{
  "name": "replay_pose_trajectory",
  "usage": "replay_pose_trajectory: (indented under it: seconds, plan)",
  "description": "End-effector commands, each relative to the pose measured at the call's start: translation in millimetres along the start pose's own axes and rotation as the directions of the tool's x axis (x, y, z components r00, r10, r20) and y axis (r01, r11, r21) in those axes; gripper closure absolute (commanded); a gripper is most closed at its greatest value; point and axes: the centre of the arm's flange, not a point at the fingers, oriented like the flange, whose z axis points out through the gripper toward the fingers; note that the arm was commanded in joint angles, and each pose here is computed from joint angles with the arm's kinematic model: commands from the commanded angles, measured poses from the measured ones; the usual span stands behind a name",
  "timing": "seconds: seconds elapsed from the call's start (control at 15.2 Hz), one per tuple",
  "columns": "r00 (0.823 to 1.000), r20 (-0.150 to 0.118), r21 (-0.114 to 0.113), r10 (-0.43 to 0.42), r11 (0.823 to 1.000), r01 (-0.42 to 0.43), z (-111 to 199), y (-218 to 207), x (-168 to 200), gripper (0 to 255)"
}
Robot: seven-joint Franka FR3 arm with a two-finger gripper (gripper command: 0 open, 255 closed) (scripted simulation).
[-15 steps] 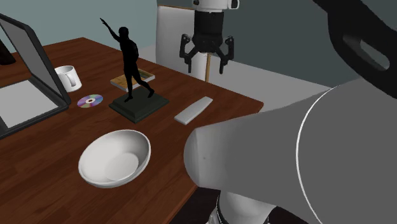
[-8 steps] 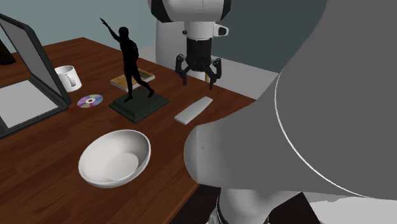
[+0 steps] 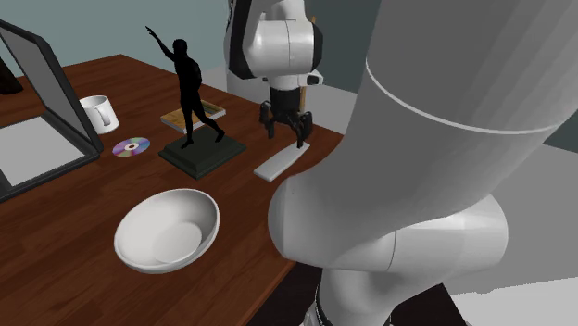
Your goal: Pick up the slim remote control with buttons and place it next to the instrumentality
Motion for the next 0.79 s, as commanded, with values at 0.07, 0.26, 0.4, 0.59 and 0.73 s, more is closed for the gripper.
replay_pose_trajectory:
  seconds: [0.07, 0.26, 0.4, 0.59, 0.73]
  plan:
    - [0.994, -0.016, 0.001, 0.113, 0.994, -0.113, 31.7, -12.5, 17.7, 0]
    - [0.994, -0.016, 0.001, 0.113, 0.994, -0.113, 47.5, -12.5, 18.0, 0]
    - [0.994, -0.016, 0.001, 0.113, 0.994, -0.113, 58.1, -12.4, 18.1, 0]
    - [0.994, -0.016, 0.001, 0.113, 0.994, -0.113, 71.7, -12.4, 18.3, 0]
    - [0.994, -0.015, 0.001, 0.113, 0.994, -0.113, 71.6, -12.4, 18.3, 0]
